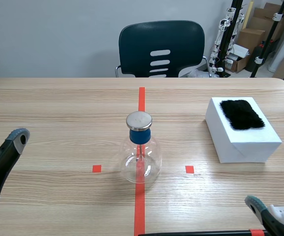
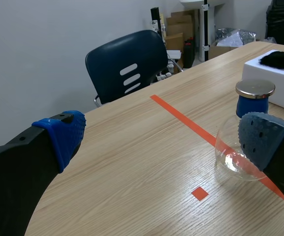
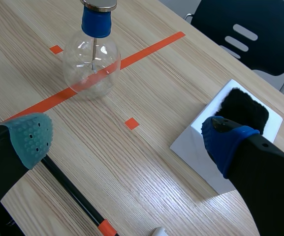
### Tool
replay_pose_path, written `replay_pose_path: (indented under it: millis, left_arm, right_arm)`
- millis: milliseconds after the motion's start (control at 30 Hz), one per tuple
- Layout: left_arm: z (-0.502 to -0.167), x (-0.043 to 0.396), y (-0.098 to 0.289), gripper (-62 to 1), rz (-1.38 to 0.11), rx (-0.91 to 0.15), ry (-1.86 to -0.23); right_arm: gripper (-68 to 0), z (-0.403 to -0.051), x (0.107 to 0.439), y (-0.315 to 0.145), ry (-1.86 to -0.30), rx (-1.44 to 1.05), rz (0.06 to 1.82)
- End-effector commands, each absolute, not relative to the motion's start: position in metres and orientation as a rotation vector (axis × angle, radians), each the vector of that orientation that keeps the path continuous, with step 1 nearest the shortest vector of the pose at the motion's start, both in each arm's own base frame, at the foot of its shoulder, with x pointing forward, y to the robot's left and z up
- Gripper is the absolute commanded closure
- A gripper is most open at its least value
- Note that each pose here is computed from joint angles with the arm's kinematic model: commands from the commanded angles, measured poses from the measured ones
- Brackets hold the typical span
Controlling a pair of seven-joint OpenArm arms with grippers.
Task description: Do the electroscope experiment. pick up the black charging rod
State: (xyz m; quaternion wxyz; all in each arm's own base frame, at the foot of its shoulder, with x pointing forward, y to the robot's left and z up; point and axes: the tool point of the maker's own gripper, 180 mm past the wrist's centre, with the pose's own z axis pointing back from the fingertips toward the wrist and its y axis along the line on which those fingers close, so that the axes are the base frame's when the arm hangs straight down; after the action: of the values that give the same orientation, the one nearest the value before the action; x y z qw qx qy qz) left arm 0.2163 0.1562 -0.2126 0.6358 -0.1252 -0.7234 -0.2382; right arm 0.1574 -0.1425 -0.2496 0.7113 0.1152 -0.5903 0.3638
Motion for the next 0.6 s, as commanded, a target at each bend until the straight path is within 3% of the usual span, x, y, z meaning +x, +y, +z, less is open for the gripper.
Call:
replay_pose_path:
  millis: [0,567]
  left_arm:
    - [-0.2024,0.2157,0.1519,-62.3,-0.544,-0.304,-1.69]
    - [-0.2026,0.2158,0.1521,-62.3,-0.543,-0.304,-1.689]
  right_arm:
    - [-62.6,-0.2409,0.1624,-0.1417,-1.346,0.256,0.811]
    - [-62.6,-0.2419,0.1619,-0.1415,-1.342,0.252,0.821]
